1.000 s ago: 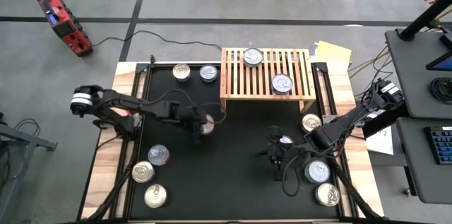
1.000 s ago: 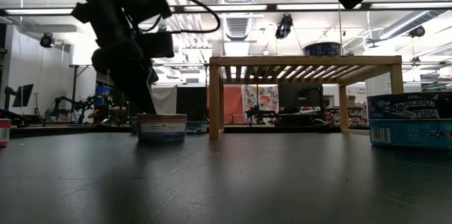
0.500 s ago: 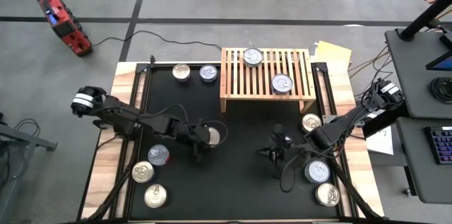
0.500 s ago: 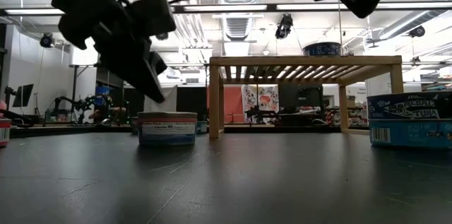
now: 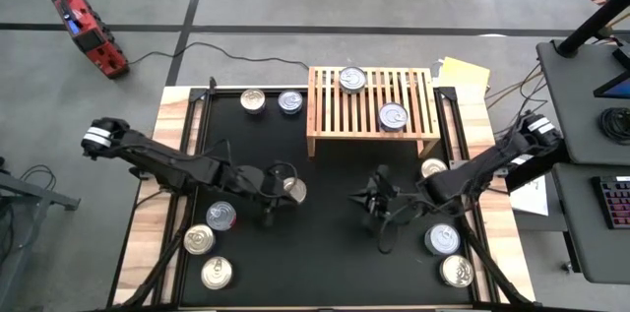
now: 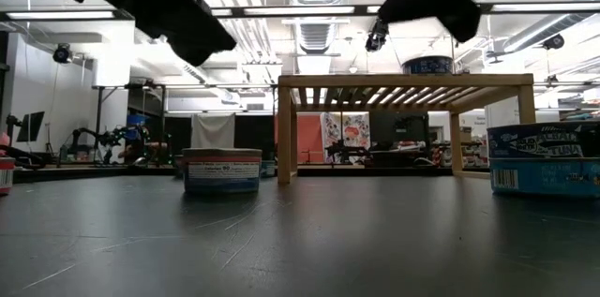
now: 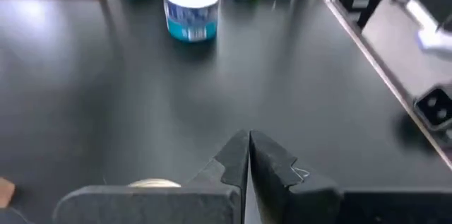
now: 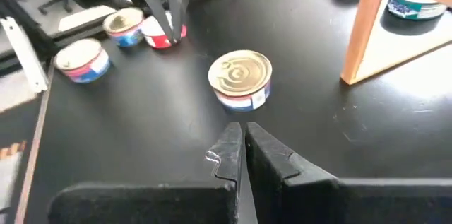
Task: Stack canned seafood by type on shelf
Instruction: Put the blue-pink tuna can on the shelf
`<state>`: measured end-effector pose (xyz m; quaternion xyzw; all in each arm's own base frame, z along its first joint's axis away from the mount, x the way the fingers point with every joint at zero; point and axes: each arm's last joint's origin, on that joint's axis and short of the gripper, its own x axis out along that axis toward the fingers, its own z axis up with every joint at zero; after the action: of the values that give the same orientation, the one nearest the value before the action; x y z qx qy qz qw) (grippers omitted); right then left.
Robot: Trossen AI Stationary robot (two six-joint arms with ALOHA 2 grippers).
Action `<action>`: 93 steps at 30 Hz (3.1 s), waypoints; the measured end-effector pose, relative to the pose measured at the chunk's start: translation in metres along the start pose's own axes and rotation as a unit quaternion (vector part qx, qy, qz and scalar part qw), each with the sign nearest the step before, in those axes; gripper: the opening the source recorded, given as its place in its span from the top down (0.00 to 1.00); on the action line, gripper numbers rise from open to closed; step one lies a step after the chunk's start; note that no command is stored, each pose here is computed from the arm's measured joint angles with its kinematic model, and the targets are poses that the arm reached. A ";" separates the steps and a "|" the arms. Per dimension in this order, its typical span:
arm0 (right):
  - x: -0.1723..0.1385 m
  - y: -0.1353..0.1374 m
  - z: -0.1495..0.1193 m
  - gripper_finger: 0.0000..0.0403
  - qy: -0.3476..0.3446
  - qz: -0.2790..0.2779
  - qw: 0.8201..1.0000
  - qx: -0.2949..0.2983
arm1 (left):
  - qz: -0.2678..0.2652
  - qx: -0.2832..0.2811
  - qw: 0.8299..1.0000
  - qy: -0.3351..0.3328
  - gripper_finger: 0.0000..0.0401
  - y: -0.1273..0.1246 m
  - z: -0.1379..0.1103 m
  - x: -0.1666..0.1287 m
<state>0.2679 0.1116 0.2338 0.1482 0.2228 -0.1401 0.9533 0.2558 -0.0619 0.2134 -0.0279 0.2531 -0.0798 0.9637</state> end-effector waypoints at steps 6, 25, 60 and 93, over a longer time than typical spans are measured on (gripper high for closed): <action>0.031 -0.001 -0.004 0.97 -0.002 0.003 1.000 -0.004 | 0.019 -0.045 0.998 -0.038 1.00 0.003 -0.010 -0.013; 0.119 0.014 0.024 0.97 0.044 -0.007 0.996 -0.078 | 0.153 -0.200 0.968 0.009 1.00 0.014 -0.029 -0.039; 0.163 -0.010 0.004 0.97 0.030 -0.003 0.985 -0.169 | 0.194 -0.260 0.945 0.048 0.53 0.016 -0.048 -0.007; 0.161 -0.020 -0.009 0.97 -0.039 0.049 0.985 -0.162 | 0.204 -0.257 0.944 0.041 0.42 0.017 -0.051 0.001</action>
<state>0.3964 0.0643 0.1465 -0.0027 0.1980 -0.0613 0.9783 0.2343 -0.0462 0.1669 -0.2194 0.3045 0.1851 0.9082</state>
